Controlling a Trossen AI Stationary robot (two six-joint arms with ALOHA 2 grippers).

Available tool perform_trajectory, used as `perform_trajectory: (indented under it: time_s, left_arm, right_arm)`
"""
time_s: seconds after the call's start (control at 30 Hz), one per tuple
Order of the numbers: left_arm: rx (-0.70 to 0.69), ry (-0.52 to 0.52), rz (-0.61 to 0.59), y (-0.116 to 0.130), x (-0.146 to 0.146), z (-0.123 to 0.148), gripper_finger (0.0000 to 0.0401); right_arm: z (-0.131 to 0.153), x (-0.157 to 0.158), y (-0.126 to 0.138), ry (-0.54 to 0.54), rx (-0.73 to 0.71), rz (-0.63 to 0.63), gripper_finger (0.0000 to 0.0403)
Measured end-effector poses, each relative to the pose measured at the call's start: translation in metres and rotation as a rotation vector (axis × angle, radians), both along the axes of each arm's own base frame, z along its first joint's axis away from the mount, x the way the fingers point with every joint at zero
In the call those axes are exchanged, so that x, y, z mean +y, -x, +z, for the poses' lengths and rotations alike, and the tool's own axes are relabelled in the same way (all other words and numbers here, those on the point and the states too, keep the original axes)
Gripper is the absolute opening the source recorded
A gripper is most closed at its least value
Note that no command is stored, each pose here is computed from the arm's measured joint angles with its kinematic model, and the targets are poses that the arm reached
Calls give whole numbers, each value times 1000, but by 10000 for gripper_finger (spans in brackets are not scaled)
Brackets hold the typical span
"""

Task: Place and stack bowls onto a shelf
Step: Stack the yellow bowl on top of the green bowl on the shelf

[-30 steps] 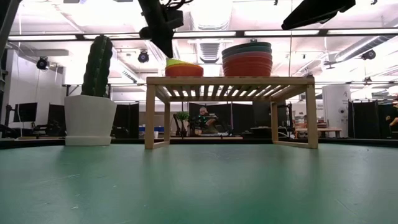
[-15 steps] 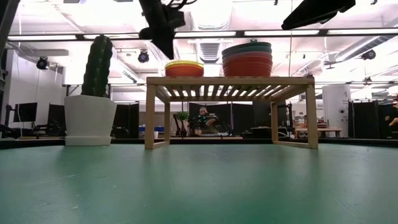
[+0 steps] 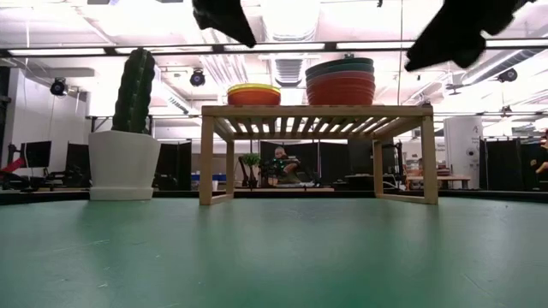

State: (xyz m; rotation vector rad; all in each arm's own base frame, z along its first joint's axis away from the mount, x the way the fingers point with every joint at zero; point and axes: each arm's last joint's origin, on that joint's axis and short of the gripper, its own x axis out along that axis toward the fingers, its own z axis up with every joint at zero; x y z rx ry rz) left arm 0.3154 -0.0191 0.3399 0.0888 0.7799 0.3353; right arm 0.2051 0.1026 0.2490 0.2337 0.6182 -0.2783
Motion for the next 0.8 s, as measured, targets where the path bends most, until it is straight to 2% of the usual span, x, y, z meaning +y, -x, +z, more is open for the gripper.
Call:
perform_trajectory:
  time_s: [0.17, 0.3, 0.43, 0.57, 0.67, 0.8]
  left_arm:
    - [-167, 40, -43, 28, -18, -9, 0]
    - [-324, 52, -59, 50, -17, -16, 0]
    - [-410, 61, -56, 69, -13, -23, 0]
    - [-457, 68, -57, 81, -11, -26, 0]
    - [-483, 72, -57, 85, -10, -26, 0]
    - [-471, 71, -61, 85, -10, -29, 0]
  right_arm:
    - [5, 13, -12, -277, 42, 24, 127]
    - [10, 25, -27, -370, 107, 69, 127]
    - [5, 34, -34, -455, 297, 52, 127]
    - [-8, 37, -29, -509, 591, -120, 124]
    - [-16, 35, -19, -468, 797, -283, 123]
    - [-23, 34, -9, -426, 938, -461, 123]
